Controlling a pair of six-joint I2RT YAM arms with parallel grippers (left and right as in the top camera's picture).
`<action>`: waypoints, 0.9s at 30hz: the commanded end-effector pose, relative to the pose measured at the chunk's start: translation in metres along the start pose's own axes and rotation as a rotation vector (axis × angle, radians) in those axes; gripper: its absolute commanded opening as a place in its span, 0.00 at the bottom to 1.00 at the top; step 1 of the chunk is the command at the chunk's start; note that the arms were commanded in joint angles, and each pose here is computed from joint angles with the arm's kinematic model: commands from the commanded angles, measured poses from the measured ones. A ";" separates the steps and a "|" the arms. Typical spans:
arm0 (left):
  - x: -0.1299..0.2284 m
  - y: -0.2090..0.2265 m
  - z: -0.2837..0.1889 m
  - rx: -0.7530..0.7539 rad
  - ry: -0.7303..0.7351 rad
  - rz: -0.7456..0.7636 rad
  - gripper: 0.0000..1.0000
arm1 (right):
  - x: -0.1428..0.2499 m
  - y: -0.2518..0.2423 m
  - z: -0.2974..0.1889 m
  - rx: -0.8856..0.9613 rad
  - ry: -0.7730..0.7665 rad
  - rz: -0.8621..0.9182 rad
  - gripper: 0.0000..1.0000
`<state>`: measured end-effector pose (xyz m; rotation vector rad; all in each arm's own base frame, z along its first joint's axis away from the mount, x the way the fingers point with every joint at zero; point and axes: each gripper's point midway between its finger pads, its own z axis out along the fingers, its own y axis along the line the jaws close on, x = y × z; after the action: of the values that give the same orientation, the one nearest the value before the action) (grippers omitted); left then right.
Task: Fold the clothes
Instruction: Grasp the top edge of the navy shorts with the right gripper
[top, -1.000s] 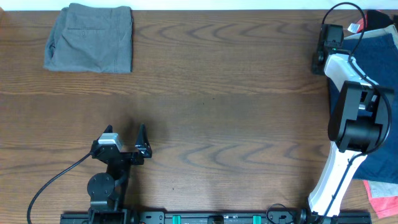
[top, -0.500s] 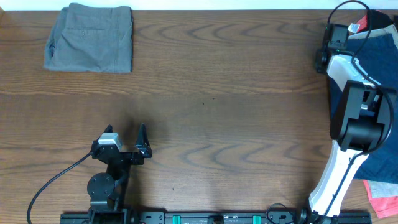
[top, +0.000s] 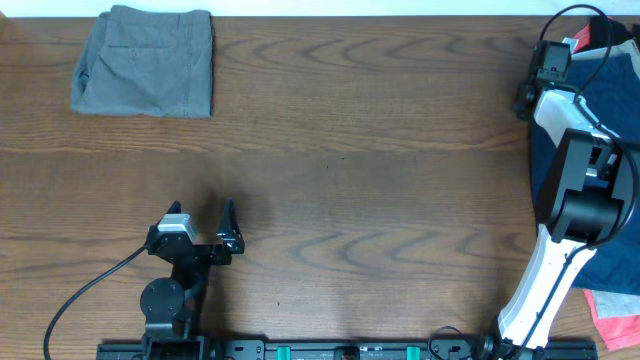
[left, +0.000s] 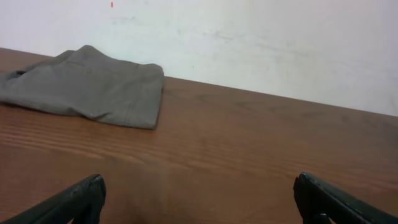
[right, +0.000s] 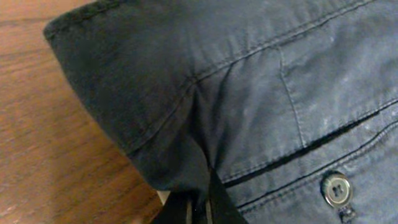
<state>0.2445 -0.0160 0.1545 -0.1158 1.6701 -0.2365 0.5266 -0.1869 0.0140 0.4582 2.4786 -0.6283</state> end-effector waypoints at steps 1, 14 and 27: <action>0.016 0.000 0.001 0.007 0.050 0.014 0.98 | 0.003 -0.005 0.005 0.010 0.014 0.071 0.01; 0.016 0.000 0.001 0.007 0.050 0.014 0.98 | -0.056 -0.046 -0.074 0.006 -0.115 0.238 0.01; 0.016 0.000 0.001 0.007 0.050 0.014 0.98 | -0.075 -0.045 -0.142 -0.081 -0.162 0.227 0.01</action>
<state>0.2445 -0.0161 0.1544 -0.1155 1.6705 -0.2368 0.5025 -0.1830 0.1598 0.6420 2.2774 -0.5200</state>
